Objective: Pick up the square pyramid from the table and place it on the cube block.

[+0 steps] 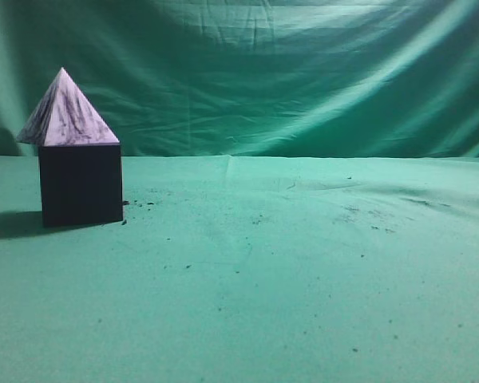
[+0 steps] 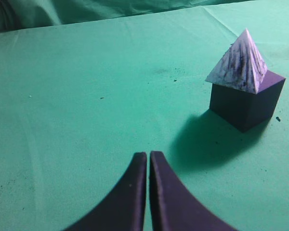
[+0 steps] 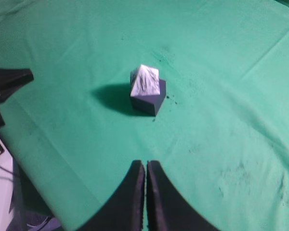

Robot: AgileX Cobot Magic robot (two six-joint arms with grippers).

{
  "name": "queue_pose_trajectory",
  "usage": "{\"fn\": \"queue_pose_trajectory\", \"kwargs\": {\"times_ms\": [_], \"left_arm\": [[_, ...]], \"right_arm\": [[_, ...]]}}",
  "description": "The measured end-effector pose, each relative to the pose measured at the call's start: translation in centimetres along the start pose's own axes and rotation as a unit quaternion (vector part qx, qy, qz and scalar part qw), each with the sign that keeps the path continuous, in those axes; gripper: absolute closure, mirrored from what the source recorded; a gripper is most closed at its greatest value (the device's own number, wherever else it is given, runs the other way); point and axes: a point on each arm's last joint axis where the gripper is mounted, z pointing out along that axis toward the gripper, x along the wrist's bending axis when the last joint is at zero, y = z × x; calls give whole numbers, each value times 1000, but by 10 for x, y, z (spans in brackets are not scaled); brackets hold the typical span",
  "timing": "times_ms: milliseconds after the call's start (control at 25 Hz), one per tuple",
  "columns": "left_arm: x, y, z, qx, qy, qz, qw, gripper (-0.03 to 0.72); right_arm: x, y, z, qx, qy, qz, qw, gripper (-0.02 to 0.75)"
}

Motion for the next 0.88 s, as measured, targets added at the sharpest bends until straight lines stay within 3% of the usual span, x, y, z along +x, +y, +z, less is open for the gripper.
{"fn": "queue_pose_trajectory", "kwargs": {"times_ms": [440, 640, 880], "left_arm": [[0, 0, 0, 0, 0, 0, 1000, 688], [0, 0, 0, 0, 0, 0, 1000, 688], [0, 0, 0, 0, 0, 0, 1000, 688]], "right_arm": [[-11, -114, -64, -140, 13, 2, 990, 738], [-12, -143, -80, -144, 23, 7, 989, 738], [-12, -148, -77, -140, 19, -19, 990, 738]]}}
